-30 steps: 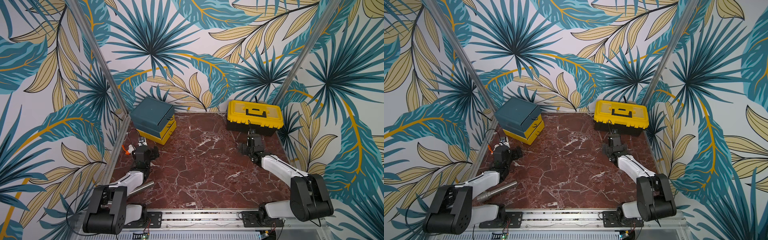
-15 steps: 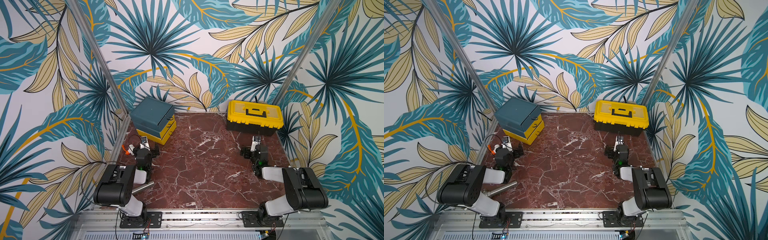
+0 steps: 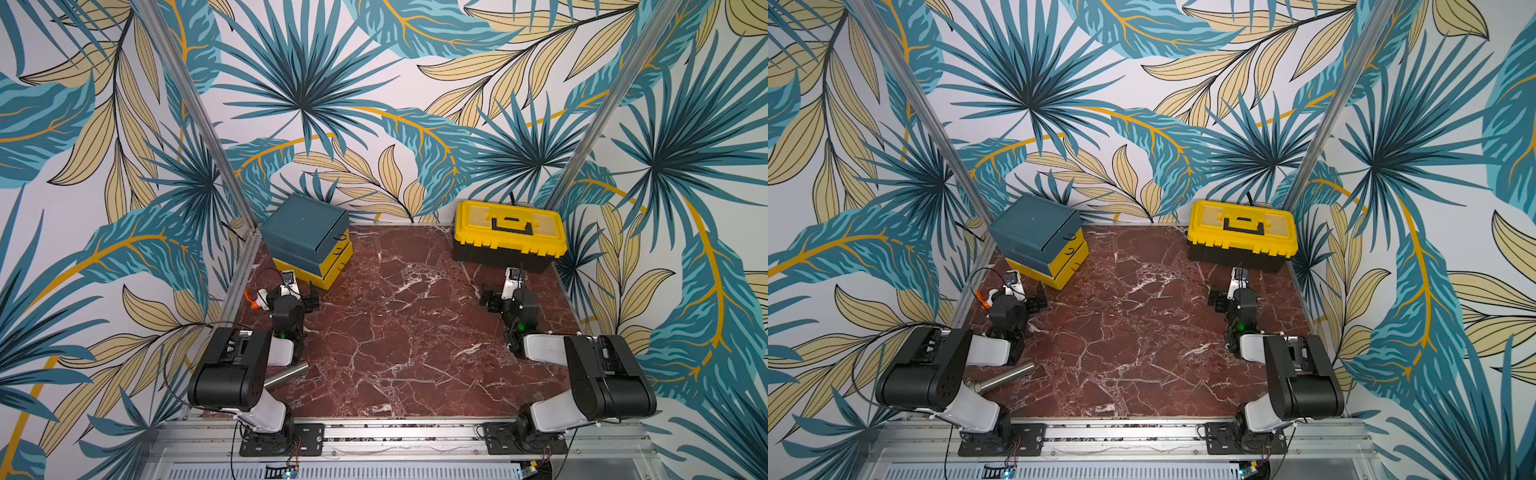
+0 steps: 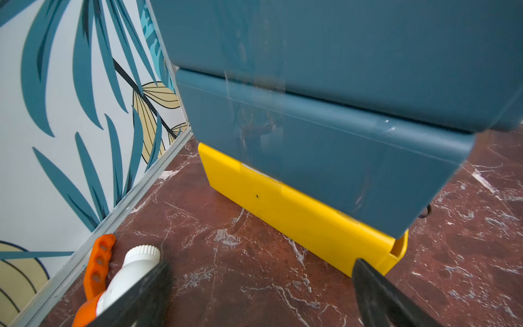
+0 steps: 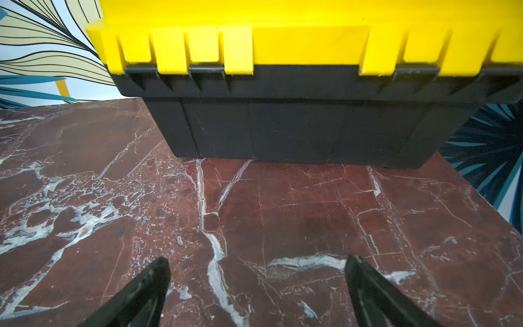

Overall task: Place the fruit knives into the drawer by color
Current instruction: Reset both arms

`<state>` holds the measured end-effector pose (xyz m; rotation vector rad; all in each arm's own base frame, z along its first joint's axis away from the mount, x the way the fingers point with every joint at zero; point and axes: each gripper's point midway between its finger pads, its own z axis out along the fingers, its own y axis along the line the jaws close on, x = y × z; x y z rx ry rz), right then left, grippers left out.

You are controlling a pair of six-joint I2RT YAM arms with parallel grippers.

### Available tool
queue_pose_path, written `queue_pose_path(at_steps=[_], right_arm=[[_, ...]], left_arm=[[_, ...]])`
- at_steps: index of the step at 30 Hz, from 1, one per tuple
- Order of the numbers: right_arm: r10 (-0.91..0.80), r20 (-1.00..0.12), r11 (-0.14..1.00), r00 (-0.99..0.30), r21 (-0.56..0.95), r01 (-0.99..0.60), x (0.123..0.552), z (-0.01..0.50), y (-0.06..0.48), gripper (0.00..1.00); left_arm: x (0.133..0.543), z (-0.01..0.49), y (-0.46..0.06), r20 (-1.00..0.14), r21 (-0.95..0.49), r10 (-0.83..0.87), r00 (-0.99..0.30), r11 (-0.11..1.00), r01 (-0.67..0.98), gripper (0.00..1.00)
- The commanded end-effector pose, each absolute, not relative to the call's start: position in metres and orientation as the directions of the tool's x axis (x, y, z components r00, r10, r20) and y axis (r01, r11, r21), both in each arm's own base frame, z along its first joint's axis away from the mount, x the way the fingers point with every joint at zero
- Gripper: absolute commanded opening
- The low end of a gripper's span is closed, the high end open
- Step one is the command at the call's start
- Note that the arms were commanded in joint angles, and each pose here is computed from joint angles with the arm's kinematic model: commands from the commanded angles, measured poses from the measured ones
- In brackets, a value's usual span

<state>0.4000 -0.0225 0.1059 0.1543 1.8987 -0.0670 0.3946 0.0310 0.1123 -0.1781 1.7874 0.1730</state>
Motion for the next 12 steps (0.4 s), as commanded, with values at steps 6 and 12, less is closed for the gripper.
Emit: queue_pose_path(at_steps=[6, 12], right_arm=[[0.079, -0.951, 0.99, -0.3, 0.041, 0.131, 0.3993, 0.1104, -0.0204, 1.0], [0.081, -0.951, 0.99, -0.3, 0.043, 0.132, 0.3995, 0.1105, -0.0204, 1.0]], left_arm=[[0.4002, 0.1196, 0.0336, -0.98, 0.011, -0.031, -0.198, 0.978, -0.206, 1.0], [0.4001, 0.1203, 0.0328, -0.98, 0.013, -0.028, -0.195, 0.979, -0.204, 1.0]])
